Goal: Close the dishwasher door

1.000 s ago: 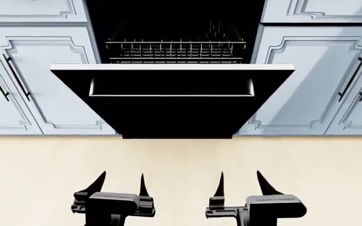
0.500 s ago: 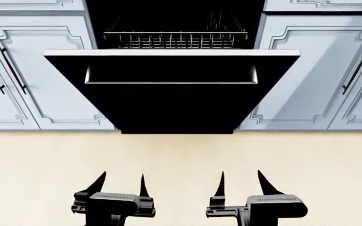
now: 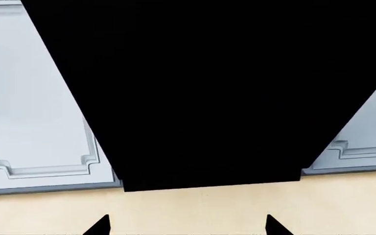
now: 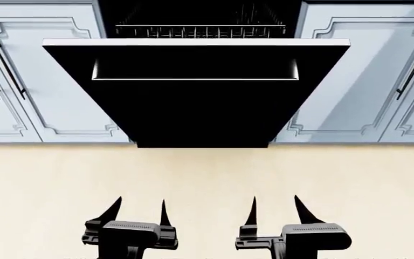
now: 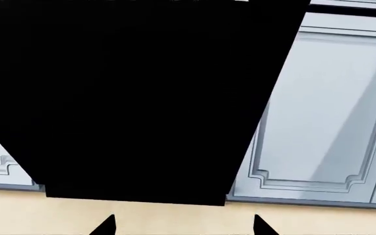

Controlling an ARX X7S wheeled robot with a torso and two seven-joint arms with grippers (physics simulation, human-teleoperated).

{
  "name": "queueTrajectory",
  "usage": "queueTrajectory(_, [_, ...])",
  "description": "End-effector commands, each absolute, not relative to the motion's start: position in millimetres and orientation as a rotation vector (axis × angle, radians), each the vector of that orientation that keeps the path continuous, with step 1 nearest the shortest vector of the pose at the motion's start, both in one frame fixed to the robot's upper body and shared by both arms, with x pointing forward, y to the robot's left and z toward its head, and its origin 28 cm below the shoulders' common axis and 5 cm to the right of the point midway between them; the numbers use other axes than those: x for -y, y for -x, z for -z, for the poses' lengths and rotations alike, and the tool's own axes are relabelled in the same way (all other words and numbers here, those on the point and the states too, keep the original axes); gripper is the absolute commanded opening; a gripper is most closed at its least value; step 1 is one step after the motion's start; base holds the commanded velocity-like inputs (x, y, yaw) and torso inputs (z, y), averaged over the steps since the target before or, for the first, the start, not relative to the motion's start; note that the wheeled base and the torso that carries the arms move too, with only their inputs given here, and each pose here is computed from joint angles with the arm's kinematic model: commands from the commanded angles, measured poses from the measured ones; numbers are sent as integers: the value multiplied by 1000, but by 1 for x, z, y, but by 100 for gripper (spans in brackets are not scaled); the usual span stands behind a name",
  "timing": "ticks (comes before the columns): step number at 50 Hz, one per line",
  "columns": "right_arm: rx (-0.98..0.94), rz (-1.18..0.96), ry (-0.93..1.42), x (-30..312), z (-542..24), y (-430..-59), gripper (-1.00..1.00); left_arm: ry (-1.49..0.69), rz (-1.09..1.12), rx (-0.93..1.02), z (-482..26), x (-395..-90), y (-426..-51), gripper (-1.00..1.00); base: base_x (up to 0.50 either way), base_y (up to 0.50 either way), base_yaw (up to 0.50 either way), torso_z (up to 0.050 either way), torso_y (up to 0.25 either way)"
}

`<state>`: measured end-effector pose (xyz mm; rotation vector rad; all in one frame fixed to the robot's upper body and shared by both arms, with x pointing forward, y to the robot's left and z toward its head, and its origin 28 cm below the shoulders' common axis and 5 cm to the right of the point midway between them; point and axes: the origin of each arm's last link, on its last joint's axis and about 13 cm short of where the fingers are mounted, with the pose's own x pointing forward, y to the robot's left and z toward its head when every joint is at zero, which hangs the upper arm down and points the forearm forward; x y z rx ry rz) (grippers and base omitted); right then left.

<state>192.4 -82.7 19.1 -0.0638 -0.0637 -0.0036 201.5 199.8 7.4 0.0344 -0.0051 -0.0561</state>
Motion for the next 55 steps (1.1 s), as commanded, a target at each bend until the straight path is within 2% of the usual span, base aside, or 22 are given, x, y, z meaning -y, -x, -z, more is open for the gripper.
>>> queueTrajectory(1, [65,4,66,82,-19,-192,100,-34,57,6,-8,-200,-201,100,0,0,0,-50,20])
queueTrajectory(55, [65,8,67,82,-19,-189,100,-34,60,6,-8,-200,-199,100,0,0,0,-50,17])
